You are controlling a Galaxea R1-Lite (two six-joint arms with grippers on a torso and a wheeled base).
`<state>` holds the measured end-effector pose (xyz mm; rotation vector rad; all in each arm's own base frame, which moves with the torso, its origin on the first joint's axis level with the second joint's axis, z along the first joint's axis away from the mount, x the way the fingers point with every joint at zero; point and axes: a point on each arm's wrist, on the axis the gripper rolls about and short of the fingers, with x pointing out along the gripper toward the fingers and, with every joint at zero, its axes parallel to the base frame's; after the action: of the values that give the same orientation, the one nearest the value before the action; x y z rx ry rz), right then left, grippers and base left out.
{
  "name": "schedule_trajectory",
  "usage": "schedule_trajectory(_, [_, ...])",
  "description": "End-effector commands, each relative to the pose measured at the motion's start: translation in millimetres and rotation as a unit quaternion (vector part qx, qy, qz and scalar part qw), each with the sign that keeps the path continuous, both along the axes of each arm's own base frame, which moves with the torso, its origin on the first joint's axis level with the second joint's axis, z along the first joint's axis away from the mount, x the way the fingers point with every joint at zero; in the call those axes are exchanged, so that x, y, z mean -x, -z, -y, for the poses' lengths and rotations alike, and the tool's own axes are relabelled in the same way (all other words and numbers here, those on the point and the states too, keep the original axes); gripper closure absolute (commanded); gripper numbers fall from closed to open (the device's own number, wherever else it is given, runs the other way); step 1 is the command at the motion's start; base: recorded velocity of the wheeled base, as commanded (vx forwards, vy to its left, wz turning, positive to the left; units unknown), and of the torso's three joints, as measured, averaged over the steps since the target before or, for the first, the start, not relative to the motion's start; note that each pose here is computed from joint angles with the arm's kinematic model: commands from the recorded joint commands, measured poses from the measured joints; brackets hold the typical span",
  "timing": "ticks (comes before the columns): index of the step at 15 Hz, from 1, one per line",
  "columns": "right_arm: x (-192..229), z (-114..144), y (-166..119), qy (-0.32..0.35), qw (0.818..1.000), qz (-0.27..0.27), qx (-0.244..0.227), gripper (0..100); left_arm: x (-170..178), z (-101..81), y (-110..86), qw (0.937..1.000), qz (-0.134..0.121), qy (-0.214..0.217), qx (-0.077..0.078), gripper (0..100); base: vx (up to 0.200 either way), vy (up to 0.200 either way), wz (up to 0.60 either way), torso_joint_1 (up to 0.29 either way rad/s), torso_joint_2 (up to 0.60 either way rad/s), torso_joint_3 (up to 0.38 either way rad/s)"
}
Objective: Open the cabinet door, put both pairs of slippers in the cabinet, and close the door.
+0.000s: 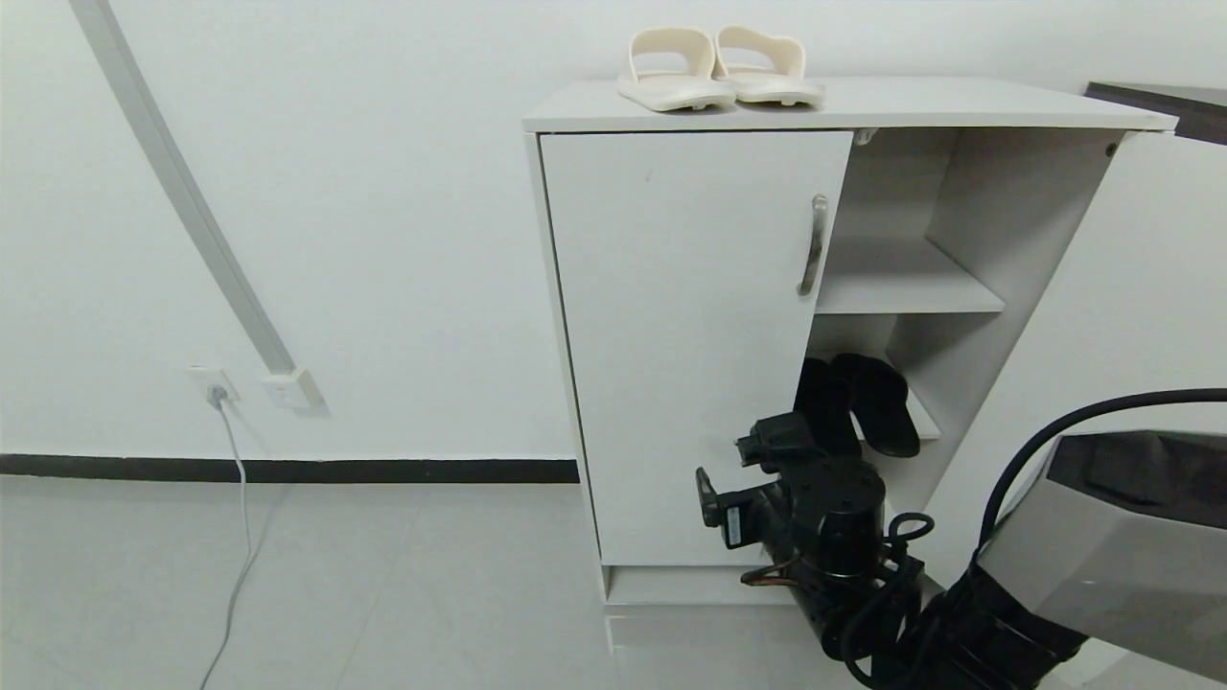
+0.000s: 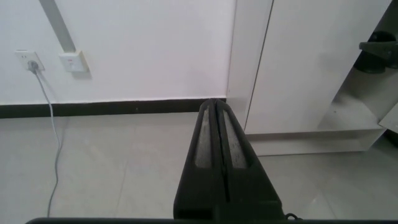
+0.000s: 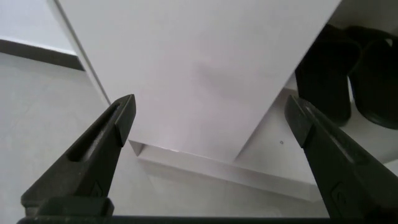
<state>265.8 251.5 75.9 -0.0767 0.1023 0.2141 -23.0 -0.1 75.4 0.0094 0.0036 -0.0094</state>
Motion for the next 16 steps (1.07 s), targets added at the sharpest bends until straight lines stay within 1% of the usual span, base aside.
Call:
schedule_trajectory(1, [-0.2,3.6,0.9,0.002,1.000,0.000,0.006,0,0.0,0.0,0.1,1.0000,0.000,-0.001,0.000,100,0.000,0.000,0.00,0.000,0.00,0.000])
schedule_trajectory(9, [-0.1,3.7,3.9,0.003,1.000,-0.001,0.010,0,0.0,0.0,0.1,1.0000,0.000,-0.001,0.000,100,0.000,0.000,0.00,0.000,-0.01,-0.009])
schedule_trajectory(13, [-0.1,3.7,3.9,0.003,1.000,-0.001,0.010,0,0.0,0.0,0.1,1.0000,0.000,-0.001,0.000,100,0.000,0.000,0.00,0.028,-0.33,-0.297])
schedule_trajectory(16, [-0.1,3.7,3.9,0.003,1.000,-0.001,0.010,0,0.0,0.0,0.1,1.0000,0.000,-0.001,0.000,100,0.000,0.000,0.00,0.093,-0.44,-0.359])
